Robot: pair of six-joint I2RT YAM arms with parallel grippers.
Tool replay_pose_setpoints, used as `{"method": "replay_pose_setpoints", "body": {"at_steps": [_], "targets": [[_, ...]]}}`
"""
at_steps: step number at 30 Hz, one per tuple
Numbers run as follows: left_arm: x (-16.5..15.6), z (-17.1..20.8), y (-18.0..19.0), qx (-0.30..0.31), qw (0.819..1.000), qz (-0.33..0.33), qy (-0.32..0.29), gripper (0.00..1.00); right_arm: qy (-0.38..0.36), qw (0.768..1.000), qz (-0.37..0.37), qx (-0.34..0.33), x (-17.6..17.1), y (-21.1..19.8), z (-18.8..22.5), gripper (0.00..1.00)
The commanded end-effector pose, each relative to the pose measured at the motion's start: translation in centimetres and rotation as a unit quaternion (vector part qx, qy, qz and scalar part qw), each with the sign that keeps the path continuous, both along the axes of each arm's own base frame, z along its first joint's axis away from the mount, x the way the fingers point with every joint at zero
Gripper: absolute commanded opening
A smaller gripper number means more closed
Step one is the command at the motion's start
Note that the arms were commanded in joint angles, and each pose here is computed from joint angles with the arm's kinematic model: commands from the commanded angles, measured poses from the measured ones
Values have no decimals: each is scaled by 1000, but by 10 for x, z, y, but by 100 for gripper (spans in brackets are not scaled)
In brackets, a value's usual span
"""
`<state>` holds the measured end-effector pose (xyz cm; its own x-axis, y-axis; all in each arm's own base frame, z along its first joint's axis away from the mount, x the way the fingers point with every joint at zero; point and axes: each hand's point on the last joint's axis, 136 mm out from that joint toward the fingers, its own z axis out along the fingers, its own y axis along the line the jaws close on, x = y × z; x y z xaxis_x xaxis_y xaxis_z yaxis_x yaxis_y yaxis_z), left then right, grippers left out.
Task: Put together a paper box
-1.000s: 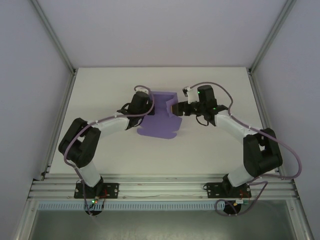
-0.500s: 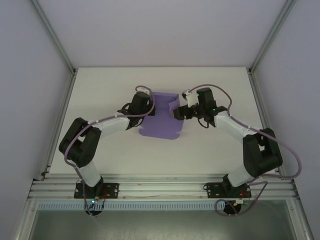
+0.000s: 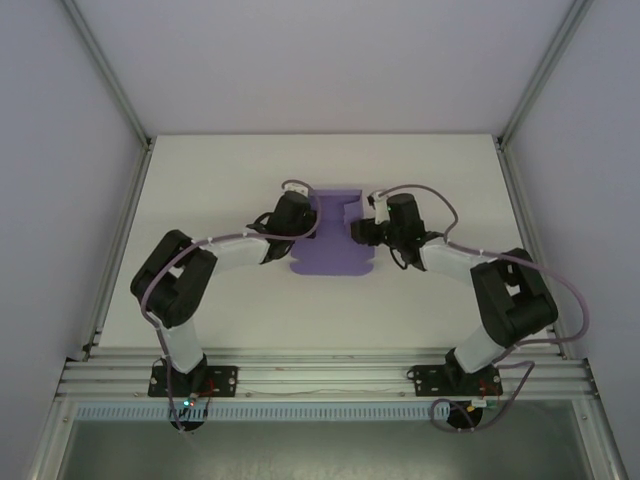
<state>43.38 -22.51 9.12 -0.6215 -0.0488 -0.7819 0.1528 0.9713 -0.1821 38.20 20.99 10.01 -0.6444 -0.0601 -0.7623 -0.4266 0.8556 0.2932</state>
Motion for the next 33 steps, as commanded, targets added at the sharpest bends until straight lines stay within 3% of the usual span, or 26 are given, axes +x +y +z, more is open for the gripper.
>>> {"method": "replay_pose_setpoints", "body": {"at_steps": [1, 8, 11, 18, 24, 27, 33], "targets": [[-4, 5, -25, 3, 999, -42, -9, 0, -71, 994, -79, 9, 36, -10, 30, 47], [-5, -2, -36, 7, 998, -57, 0, 0, -67, 994, -82, 5, 44, -1, 19, 38], [-5, -10, -37, 14, 998, -59, 11, 0, -66, 997, -47, 1, 40, 8, 17, 46], [-11, -27, -27, 53, 996, -58, 32, 0, -53, 997, -14, -56, 28, -6, 7, 50], [-13, -37, -22, 82, 994, -61, 50, 0, -24, 998, 50, -29, 16, -1, 6, 63], [-14, -38, -23, 80, 994, -63, 50, 0, -19, 998, 44, -31, 18, -7, 2, 64], [-14, -56, -20, 94, 991, -59, 69, 0, -19, 994, 103, 13, 9, 11, 5, 68]]}}
